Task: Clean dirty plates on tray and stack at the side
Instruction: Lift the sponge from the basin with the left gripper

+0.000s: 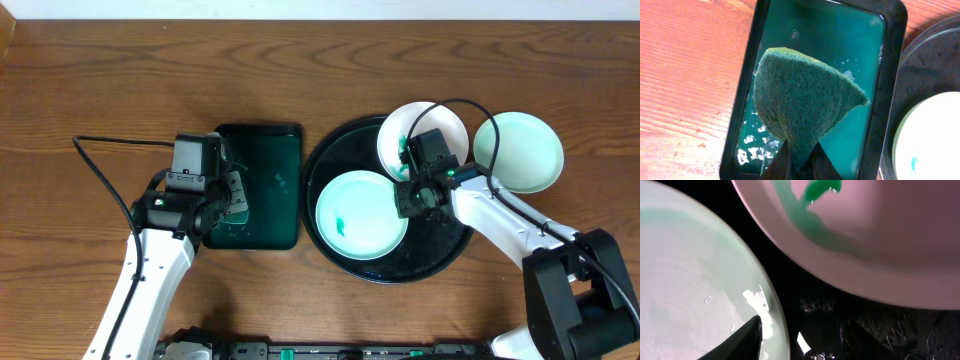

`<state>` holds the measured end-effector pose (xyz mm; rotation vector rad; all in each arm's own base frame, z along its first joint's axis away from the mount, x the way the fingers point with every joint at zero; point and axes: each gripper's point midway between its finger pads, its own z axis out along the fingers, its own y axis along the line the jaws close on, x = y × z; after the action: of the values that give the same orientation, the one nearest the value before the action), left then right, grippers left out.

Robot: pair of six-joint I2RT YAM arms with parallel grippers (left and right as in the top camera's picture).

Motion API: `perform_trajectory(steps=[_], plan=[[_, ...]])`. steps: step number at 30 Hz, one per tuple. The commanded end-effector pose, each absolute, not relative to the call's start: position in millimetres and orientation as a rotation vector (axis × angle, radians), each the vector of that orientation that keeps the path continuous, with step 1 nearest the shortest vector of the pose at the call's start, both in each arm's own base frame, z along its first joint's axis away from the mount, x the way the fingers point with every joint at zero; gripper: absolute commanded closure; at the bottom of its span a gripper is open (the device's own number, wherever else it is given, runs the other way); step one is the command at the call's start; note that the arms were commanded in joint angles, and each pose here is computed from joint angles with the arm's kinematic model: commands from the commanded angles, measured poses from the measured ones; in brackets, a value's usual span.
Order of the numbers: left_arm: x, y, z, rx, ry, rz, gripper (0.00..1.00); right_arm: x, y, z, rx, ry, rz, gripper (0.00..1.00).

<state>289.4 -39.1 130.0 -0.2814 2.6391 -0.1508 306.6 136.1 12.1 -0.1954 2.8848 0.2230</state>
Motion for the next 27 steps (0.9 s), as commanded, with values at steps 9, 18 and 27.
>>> perform_trajectory(steps=[9,18,27], plan=[[294.0,-38.5,135.0,-0.259,2.625,-0.138,0.93,307.7,134.8,15.3,-0.088,2.9,0.22,0.57],[294.0,-38.5,134.0,-0.259,2.628,-0.137,0.93,305.8,133.8,12.0,-0.088,2.902,0.218,0.74],[294.2,-38.5,132.3,-0.26,2.634,-0.135,0.93,305.2,133.7,11.7,-0.038,2.907,0.224,0.99]])
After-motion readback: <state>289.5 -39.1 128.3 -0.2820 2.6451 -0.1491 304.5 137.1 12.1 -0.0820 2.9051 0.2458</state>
